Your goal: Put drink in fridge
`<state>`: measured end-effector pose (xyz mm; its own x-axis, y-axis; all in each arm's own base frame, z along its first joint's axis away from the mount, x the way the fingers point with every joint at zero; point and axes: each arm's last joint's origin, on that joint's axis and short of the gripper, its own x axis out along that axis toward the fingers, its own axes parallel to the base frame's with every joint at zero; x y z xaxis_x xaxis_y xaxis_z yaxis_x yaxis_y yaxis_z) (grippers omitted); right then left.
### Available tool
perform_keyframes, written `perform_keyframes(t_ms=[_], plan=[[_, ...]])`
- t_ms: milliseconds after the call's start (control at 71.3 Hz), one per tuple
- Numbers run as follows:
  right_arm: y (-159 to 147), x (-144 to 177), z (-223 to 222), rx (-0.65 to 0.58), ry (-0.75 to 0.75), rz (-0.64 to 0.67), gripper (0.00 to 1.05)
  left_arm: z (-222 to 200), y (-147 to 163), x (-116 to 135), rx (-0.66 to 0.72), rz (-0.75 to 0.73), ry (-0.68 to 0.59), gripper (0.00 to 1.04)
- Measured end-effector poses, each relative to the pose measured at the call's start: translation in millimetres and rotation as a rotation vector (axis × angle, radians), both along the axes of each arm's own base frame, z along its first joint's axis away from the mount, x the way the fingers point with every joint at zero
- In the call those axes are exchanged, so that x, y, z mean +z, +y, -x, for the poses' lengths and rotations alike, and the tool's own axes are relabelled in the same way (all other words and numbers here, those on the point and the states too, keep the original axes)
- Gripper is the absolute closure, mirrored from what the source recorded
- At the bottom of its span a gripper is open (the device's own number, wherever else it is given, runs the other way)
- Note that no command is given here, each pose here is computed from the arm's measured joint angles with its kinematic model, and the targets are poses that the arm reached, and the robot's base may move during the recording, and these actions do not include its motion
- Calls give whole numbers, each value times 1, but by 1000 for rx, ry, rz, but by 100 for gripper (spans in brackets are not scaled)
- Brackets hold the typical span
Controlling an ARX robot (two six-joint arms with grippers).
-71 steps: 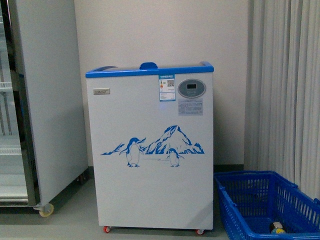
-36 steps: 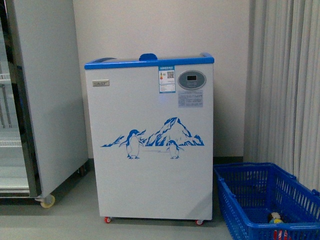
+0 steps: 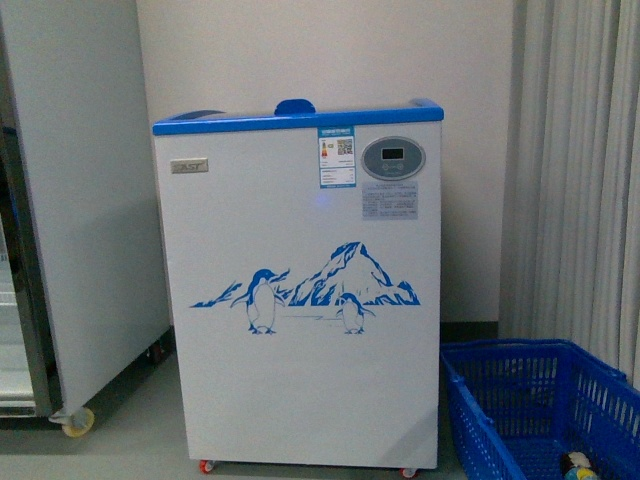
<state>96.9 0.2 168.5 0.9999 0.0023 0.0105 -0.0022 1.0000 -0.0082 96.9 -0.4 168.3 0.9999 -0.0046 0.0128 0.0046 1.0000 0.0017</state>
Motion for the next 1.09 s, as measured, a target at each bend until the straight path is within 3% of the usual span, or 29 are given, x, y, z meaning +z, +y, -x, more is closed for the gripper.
perform_keyframes(t_ms=[1094], plan=[[0,0,0,0,0,0,8,0,0,0,0,0,0,8]])
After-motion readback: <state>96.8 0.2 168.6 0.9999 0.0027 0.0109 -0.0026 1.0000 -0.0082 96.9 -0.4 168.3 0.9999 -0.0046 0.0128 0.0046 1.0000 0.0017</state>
